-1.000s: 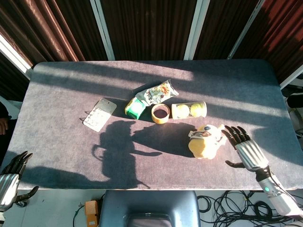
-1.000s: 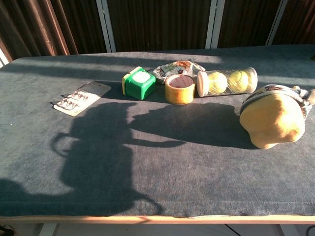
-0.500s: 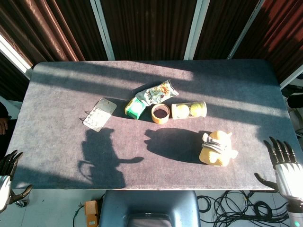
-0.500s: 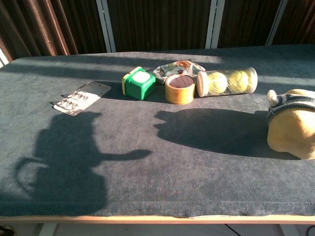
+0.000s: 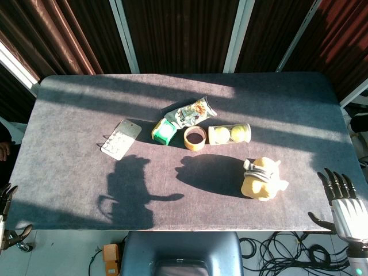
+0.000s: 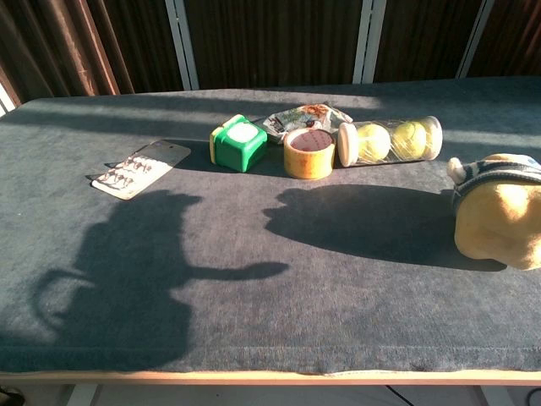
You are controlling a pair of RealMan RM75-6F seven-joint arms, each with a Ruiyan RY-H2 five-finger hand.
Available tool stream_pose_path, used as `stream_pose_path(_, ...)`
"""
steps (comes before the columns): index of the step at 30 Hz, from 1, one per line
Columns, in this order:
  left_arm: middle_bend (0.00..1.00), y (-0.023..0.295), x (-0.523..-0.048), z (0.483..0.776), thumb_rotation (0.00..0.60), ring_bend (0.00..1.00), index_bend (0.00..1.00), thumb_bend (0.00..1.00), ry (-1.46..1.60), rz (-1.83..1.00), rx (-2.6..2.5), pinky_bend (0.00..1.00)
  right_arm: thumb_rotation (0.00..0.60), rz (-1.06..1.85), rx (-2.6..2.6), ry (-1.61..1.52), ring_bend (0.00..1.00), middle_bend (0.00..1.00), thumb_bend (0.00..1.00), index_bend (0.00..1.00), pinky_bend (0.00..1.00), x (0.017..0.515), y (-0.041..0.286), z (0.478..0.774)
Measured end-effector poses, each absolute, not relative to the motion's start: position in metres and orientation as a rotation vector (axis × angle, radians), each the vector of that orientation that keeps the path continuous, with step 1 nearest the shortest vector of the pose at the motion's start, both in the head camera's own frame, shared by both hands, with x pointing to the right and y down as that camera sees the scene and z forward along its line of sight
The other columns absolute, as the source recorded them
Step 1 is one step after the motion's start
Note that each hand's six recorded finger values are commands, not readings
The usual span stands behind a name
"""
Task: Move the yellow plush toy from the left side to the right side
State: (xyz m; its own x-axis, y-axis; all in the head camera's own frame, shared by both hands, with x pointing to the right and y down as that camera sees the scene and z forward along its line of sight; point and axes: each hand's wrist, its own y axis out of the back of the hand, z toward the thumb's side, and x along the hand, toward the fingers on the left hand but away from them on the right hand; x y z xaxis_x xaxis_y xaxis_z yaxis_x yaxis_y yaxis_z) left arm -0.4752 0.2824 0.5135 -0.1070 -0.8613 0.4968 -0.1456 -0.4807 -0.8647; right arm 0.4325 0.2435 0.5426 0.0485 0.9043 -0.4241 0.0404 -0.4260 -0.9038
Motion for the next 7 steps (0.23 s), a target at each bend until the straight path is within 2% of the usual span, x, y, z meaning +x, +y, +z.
stream_pose_path(7, 0.0, 0.2818, -0.4736, 0.5148, 0.6, 0.01, 0.0, 0.22, 1.105, -1.642, -1.615, 0.2, 0.6, 1.468, -1.587, -0.992, 0.0, 0.0, 0.0, 0.0, 0.03, 0.4333, 0.2428, 0.5415)
